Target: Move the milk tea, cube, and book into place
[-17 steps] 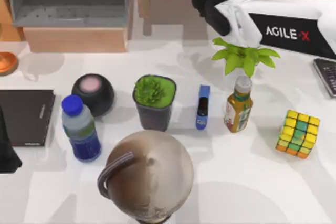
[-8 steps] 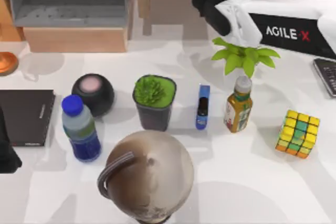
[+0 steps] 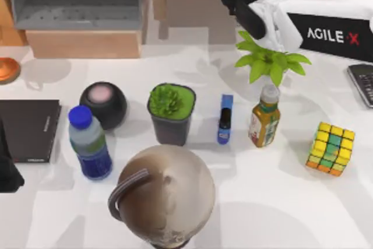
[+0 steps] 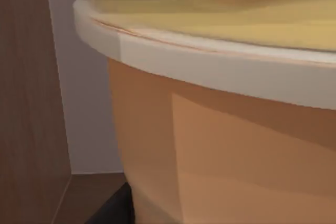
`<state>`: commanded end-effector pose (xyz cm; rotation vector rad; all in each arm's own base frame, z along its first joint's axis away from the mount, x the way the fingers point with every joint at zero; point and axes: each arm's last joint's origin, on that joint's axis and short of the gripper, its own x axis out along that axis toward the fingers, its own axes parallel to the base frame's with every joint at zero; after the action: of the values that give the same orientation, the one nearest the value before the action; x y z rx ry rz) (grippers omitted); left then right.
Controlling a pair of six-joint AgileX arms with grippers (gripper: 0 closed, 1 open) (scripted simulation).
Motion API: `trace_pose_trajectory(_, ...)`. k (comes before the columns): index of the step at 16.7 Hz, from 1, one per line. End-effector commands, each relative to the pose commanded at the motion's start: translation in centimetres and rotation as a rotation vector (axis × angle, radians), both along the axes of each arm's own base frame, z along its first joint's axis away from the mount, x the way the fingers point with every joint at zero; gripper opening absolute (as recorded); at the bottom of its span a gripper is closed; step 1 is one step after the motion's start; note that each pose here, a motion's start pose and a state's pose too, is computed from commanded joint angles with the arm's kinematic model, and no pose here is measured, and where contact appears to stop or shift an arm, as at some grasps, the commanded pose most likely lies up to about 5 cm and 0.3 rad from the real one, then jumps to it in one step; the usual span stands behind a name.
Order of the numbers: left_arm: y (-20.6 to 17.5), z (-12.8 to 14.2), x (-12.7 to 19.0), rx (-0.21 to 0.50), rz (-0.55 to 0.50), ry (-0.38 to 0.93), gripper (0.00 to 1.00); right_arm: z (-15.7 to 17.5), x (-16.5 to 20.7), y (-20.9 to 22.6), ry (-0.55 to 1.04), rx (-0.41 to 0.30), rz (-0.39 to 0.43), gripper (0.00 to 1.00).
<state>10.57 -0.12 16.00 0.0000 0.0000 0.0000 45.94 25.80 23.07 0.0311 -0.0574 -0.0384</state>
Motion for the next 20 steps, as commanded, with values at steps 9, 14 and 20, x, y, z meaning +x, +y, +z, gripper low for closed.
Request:
trace_pose_trajectory(9, 0.0, 0.0, 0.0, 0.0, 0.0, 0.0, 1.0, -0.8, -7.0, 1.3, 0.049, -0.037, 0.025, 0.0)
trace_pose_trajectory(14, 0.0, 0.0, 0.0, 0.0, 0.0, 0.0, 1.0, -0.9, -6.9, 1.0, 0.044, -0.027, 0.029, 0.0)
trace_pose_trajectory(20, 0.0, 0.0, 0.0, 0.0, 0.0, 0.0, 1.0, -1.0, -7.8, -3.6, -0.083, 0.122, 0.135, 0.0)
